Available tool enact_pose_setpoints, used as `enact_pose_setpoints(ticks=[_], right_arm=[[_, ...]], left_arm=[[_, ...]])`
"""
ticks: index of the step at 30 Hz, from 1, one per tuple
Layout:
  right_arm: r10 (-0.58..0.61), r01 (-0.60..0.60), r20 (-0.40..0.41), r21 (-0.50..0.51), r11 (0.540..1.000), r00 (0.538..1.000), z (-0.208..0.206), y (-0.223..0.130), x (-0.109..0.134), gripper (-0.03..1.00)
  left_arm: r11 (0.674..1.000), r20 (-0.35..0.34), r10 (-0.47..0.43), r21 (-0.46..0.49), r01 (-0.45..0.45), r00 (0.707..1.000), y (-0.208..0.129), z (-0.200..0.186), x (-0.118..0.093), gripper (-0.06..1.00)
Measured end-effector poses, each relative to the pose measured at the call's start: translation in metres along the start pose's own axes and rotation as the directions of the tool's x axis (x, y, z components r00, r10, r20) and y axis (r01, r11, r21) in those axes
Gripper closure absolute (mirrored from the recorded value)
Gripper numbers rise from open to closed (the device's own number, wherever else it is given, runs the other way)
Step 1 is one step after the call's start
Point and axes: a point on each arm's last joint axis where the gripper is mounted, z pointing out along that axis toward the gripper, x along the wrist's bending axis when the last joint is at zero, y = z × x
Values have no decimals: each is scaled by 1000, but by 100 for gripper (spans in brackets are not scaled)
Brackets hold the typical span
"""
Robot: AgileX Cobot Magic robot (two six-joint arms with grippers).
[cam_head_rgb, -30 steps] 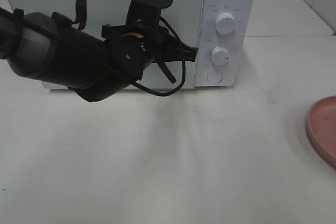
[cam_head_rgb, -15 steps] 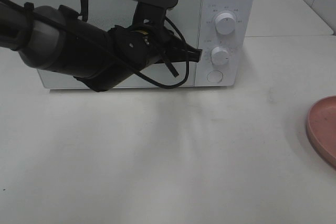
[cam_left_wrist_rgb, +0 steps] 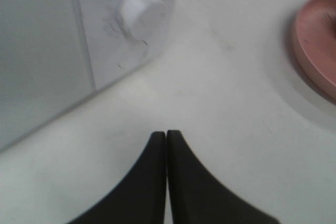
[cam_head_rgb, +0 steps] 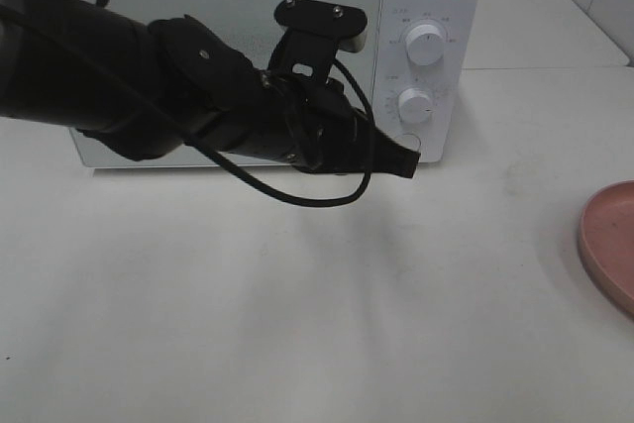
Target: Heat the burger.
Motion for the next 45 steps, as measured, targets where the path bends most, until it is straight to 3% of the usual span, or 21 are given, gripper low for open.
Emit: enact_pose_setpoints(ticks=[2, 4, 5, 6, 7, 8, 9, 11, 12, 16, 18, 28, 30, 31, 33, 34, 36, 40, 41, 43, 45], right_arm=[[0, 0, 0, 0, 1000, 1000, 0, 0, 0, 21], [0, 0, 0, 0, 1000, 1000, 0, 0, 0, 21], [0, 0, 0, 0, 1000, 1000, 0, 0, 0, 21], [0, 0, 0, 0, 1000, 1000, 0, 0, 0, 21], [0, 0, 0, 0, 1000, 1000, 0, 0, 0, 21], [0, 0, 0, 0, 1000, 1000, 0, 0, 0, 21], [0, 0, 0, 0, 1000, 1000, 0, 0, 0, 21], [0, 0, 0, 0, 1000, 1000, 0, 0, 0, 21], [0, 0, 0, 0, 1000, 1000, 0, 0, 0, 21], [0, 0, 0, 0, 1000, 1000, 0, 0, 0, 21], [0, 0, 0, 0, 1000, 1000, 0, 0, 0, 21], [0, 0, 0, 0, 1000, 1000, 0, 0, 0, 21], [0, 0, 0, 0, 1000, 1000, 0, 0, 0, 21], [0, 0, 0, 0, 1000, 1000, 0, 0, 0, 21], [0, 0, 0, 0, 1000, 1000, 0, 0, 0, 21], [0, 0, 0, 0, 1000, 1000, 0, 0, 0, 21], [0, 0, 0, 0, 1000, 1000, 0, 0, 0, 21], [0, 0, 0, 0, 1000, 1000, 0, 0, 0, 21], [0, 0, 0, 0, 1000, 1000, 0, 0, 0, 21], [0, 0, 0, 0, 1000, 1000, 0, 0, 0, 21], [0, 0, 0, 0, 1000, 1000, 0, 0, 0, 21]], left_arm=[[999, 34, -12, 35, 11, 999, -2, -1, 2, 89], [992, 110, -58, 122, 45, 992, -3, -9, 8, 71], [992, 110, -58, 122, 45, 992, -3, -9, 8, 71], [984, 128, -89, 165, 67, 988, -3, -15, 16, 52], [979, 128, -112, 184, 88, 985, -2, -19, 20, 39], [979, 128, -112, 184, 88, 985, -2, -19, 20, 39], [964, 125, -143, 241, 110, 982, -3, -27, 28, 14], [956, 122, -153, 270, 115, 981, -3, -32, 31, 8], [937, 93, -163, 326, 124, 982, -5, -41, 42, 0], [903, 27, -195, 395, 169, 980, -5, -57, 59, -3], [869, -47, -247, 430, 243, 968, -3, -79, 75, -4], [802, -202, -290, 482, 352, 936, 1, -156, 119, -4], [786, -259, -335, 453, 420, 906, 1, -182, 135, -4], [786, -259, -335, 453, 420, 906, 1, -182, 135, -4], [768, -325, -376, 415, 488, 868, -1, -207, 151, -4], [768, -325, -376, 415, 488, 868, -1, -207, 151, -4], [734, -416, -406, 382, 561, 814, -9, -240, 169, -4], [723, -455, -425, 349, 596, 783, -15, -255, 175, -4], [711, -481, -449, 319, 627, 753, -24, -266, 177, -4], [690, -502, -470, 304, 657, 726, -41, -277, 172, -4], [690, -507, -470, 299, 659, 722, -45, -281, 169, -4]])
